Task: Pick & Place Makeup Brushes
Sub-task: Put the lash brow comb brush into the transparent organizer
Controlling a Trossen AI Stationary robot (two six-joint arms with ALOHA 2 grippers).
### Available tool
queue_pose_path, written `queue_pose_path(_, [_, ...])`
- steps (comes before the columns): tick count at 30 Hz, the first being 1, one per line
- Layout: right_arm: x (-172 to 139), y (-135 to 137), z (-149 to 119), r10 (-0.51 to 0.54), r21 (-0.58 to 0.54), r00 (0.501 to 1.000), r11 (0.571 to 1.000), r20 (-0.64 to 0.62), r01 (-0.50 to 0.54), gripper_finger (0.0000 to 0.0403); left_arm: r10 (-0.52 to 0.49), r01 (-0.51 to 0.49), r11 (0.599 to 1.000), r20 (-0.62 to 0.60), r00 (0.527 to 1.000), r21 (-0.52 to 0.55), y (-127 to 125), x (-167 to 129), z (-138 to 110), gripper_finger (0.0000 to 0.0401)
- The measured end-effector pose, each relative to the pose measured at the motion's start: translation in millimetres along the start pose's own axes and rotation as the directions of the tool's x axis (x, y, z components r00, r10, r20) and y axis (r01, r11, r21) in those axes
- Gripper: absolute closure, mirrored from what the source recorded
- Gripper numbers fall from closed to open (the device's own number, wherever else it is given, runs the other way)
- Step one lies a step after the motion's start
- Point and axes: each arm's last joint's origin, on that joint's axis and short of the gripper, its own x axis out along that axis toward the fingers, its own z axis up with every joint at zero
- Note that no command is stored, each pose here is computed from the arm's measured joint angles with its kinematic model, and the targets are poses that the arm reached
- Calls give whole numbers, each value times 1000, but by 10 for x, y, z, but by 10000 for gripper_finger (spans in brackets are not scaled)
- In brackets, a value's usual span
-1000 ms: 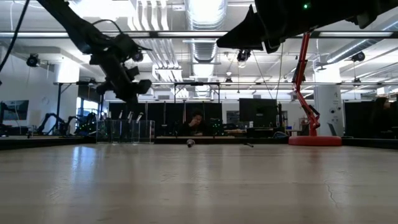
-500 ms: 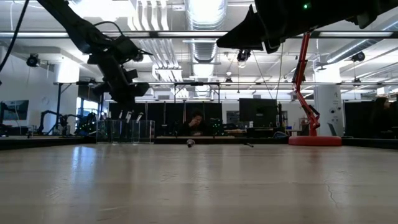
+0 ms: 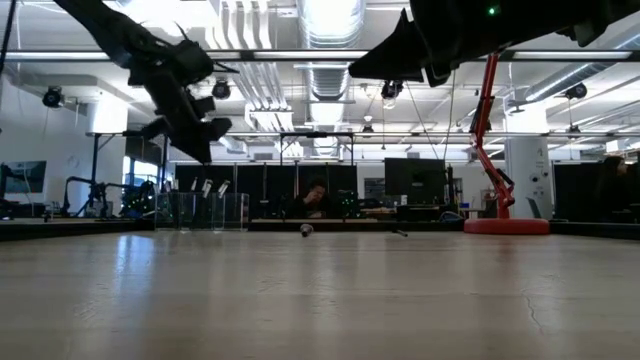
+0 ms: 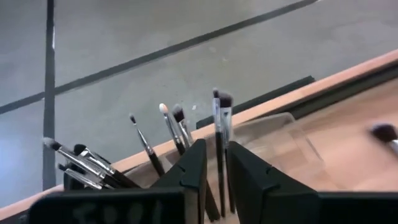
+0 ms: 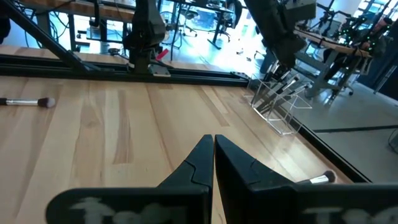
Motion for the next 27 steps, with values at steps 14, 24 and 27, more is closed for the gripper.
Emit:
queue_pose_path(14, [-149,-124,-69,-20,5,995,1000,-96,20,394,-387,374,922,262,884,101,-500,-686,-639,399])
queue_pose_path(24, [-257,-470,-504,-157,220,970,955,-187,197,394,-691,680,707,392,607,193,-797,-893,-1436,399])
queue_pose_path(27, [-199,-596,-575,-209,284,954,921,-213,265,394,-710,698,687,391,586,202,-797,-914,-1505,399])
